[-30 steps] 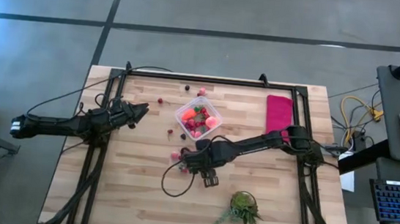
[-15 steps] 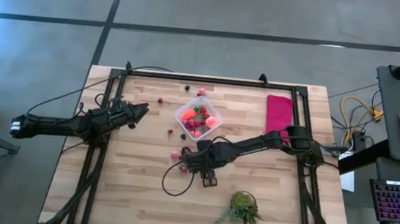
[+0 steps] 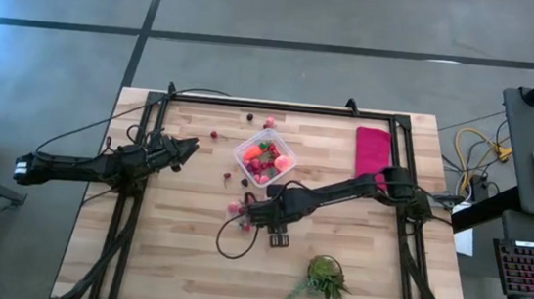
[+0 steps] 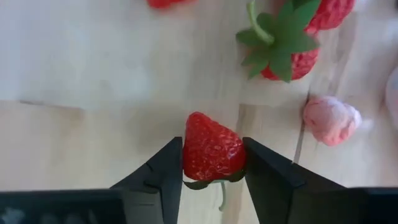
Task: Pick and placing Produce into tupperware
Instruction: Put the red strawberry into the transparent container, then put the pink apricot into the transparent container
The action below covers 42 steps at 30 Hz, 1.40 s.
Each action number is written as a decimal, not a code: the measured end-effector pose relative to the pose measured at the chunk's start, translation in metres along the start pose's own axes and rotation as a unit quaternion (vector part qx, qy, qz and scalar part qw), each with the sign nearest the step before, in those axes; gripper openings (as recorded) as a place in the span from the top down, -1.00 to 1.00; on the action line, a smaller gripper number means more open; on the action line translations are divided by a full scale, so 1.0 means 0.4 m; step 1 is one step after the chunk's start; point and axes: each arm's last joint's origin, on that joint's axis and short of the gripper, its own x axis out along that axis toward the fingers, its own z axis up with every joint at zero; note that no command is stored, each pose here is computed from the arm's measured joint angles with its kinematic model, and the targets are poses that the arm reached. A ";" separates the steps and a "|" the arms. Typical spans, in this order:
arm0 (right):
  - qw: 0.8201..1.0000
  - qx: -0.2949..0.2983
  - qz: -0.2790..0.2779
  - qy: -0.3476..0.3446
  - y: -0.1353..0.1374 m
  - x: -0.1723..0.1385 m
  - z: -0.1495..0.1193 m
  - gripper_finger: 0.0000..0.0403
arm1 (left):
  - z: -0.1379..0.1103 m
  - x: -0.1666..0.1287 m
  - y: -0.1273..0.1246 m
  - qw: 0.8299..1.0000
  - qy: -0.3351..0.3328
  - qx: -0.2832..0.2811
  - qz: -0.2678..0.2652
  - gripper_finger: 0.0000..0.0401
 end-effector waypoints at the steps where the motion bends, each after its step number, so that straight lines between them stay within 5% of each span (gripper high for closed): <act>1: 1.000 0.005 0.000 -0.006 -0.002 -0.019 0.005 0.31 | 0.000 0.000 0.000 1.000 0.000 0.000 0.000 -0.27; 6: 0.995 0.047 -0.038 -0.077 -0.031 -0.144 0.037 0.25 | 0.000 0.000 0.000 1.000 0.000 0.000 0.000 -0.27; 10: 0.978 0.148 -0.088 -0.118 -0.134 -0.221 0.041 0.21 | 0.000 0.000 0.000 1.000 0.000 0.000 0.001 -0.27; 16: 0.959 0.269 -0.068 -0.057 -0.313 -0.180 -0.006 0.12 | 0.000 0.000 0.000 1.000 0.000 0.000 0.001 -0.27; 22: 0.959 0.272 -0.065 -0.044 -0.349 -0.152 -0.011 -0.10 | 0.000 0.000 0.000 1.000 0.000 0.000 0.001 -0.27; 26: 0.952 0.276 -0.124 -0.053 -0.364 -0.167 -0.007 -0.28 | 0.000 0.000 0.000 1.000 0.000 0.000 0.001 -0.27; 29: 0.926 0.346 -0.133 -0.075 -0.416 -0.208 -0.005 -0.35 | 0.000 0.000 0.000 1.000 0.000 0.000 0.001 -0.27; 35: 0.860 0.499 -0.055 -0.091 -0.614 -0.230 -0.037 -0.32 | 0.000 0.000 0.001 1.000 0.000 0.001 0.001 -0.27; 39: 0.838 0.536 -0.027 -0.097 -0.700 -0.229 -0.051 -0.27 | 0.000 0.000 0.000 1.000 0.000 0.000 0.000 -0.27; 42: 0.840 0.535 -0.017 -0.086 -0.739 -0.197 -0.053 -0.24 | 0.000 0.000 0.000 1.000 0.000 0.001 0.001 -0.27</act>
